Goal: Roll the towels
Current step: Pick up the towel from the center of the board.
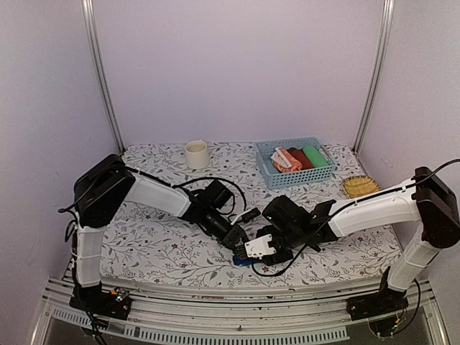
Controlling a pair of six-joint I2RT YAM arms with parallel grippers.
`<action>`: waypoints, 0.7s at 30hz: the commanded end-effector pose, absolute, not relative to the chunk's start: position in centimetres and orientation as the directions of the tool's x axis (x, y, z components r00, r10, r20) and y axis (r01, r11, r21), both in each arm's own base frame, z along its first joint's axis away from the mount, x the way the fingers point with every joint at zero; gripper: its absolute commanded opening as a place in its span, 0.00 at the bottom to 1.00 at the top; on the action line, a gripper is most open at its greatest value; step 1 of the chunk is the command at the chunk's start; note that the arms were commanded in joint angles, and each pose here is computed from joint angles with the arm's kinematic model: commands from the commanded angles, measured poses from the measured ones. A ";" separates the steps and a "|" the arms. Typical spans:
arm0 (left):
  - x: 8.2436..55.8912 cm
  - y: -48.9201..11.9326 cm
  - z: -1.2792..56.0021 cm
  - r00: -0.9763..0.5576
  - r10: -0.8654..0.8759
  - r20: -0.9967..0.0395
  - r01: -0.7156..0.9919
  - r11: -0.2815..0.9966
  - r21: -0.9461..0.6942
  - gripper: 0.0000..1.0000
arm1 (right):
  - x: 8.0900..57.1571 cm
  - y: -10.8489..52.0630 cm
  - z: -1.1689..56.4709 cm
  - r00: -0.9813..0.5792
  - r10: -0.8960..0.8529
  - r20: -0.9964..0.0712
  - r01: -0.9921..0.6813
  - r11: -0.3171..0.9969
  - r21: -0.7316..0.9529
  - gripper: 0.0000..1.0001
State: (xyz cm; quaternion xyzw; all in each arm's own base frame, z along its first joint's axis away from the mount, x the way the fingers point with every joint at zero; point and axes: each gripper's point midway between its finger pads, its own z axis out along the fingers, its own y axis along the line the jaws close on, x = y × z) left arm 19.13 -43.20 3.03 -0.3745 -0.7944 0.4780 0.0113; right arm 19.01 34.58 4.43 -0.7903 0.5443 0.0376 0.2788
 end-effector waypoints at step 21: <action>18.9 -39.9 1.1 -0.817 0.563 -0.128 0.377 0.353 -0.856 0.33 | 18.6 34.1 -1.2 0.401 -0.880 -0.255 -0.893 -0.315 -0.320 0.24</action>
